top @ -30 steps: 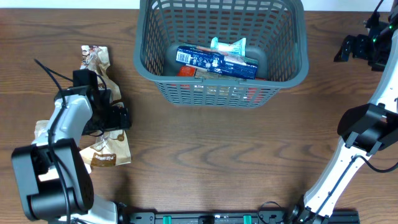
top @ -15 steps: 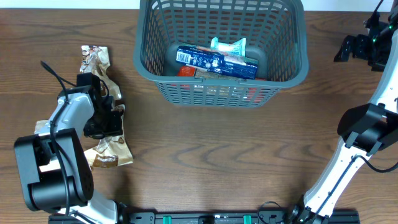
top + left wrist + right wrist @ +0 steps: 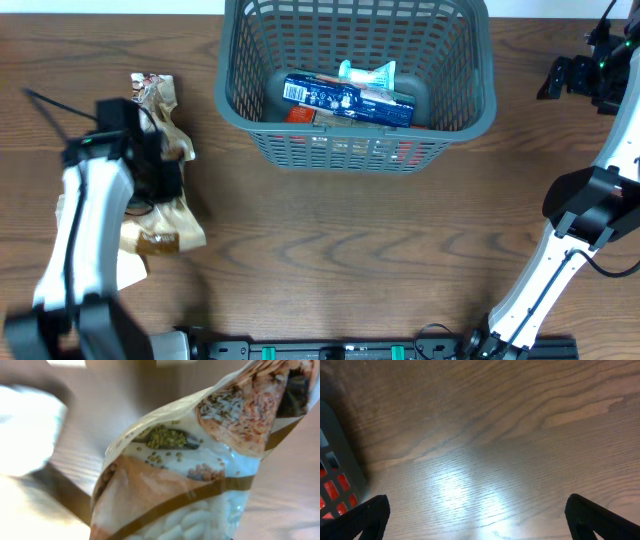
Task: Pack container
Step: 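Carry the beige pouch with the left gripper and drop it into basket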
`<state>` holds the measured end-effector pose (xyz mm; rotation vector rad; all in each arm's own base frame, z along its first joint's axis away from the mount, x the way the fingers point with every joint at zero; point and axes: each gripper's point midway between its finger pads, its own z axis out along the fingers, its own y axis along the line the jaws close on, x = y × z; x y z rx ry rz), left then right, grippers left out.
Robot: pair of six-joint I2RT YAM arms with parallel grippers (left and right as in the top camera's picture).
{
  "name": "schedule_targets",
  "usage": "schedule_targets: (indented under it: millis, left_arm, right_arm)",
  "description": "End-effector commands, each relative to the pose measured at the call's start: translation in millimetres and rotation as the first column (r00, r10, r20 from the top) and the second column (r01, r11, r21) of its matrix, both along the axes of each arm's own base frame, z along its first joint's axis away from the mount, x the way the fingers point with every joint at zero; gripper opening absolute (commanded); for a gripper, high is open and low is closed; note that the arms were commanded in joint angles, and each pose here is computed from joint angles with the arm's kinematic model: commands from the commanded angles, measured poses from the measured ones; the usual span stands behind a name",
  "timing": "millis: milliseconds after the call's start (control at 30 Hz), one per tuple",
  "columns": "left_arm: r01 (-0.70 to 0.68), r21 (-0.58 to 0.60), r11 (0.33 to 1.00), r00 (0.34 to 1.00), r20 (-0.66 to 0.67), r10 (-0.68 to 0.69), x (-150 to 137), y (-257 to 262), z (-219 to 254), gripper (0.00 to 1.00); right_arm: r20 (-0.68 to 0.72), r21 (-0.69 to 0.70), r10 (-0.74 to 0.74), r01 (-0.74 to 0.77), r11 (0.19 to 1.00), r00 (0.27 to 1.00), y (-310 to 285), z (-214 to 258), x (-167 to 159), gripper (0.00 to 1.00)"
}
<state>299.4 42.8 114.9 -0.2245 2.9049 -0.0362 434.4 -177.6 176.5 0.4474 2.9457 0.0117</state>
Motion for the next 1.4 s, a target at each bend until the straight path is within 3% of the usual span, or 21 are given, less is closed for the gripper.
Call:
schedule_targets:
  millis: [0,133,300,467,533,633,800,900,1133,1367]
  left_arm:
    - [-0.017,0.036,0.999,0.974,0.227,0.008,15,4,69,0.06]
    - [-0.067,0.028,0.997,0.895,0.444,0.048,25,1,142,0.06]
    - [0.0,0.031,1.0,0.758,0.652,-0.02,46,-26,237,0.06]
    - [0.129,0.055,0.99,0.518,0.847,-0.115,74,-77,331,0.06]
    - [0.223,0.122,0.967,0.391,0.898,-0.203,86,-110,362,0.06]
    - [0.32,0.213,0.923,0.237,0.925,-0.295,98,-156,385,0.06]
    - [0.49,0.371,0.789,0.062,0.888,-0.456,120,-238,371,0.06]
    - [0.576,0.396,0.715,0.059,0.852,-0.52,136,-273,333,0.06]
    - [0.701,0.342,0.626,0.262,0.693,-0.672,169,-294,204,0.06]
    - [0.783,0.285,0.554,0.359,0.52,-0.775,173,-290,113,0.06]
  right_arm:
    - [0.012,-0.009,-0.02,0.02,1.0,1.0,-1,8,-2,0.99]
    - [0.011,-0.009,-0.02,0.02,1.0,1.0,-1,8,-2,0.99]
    - [0.011,-0.009,-0.02,0.02,1.0,1.0,-1,8,-2,0.99]
    - [0.012,-0.009,-0.02,0.02,1.0,1.0,-1,8,-2,0.99]
    - [0.012,-0.009,-0.02,0.02,1.0,1.0,-1,8,-2,0.99]
    - [0.011,-0.009,-0.02,0.02,1.0,1.0,-1,8,-2,0.99]
    - [0.011,-0.009,-0.019,0.02,1.0,1.0,-1,8,-3,0.99]
    - [0.011,-0.008,-0.02,0.02,1.0,1.0,-1,8,-3,0.99]
    - [0.011,-0.008,-0.02,0.02,1.0,1.0,-1,8,-3,0.99]
    - [0.018,0.008,-0.017,0.017,1.0,1.0,2,8,-1,0.99]
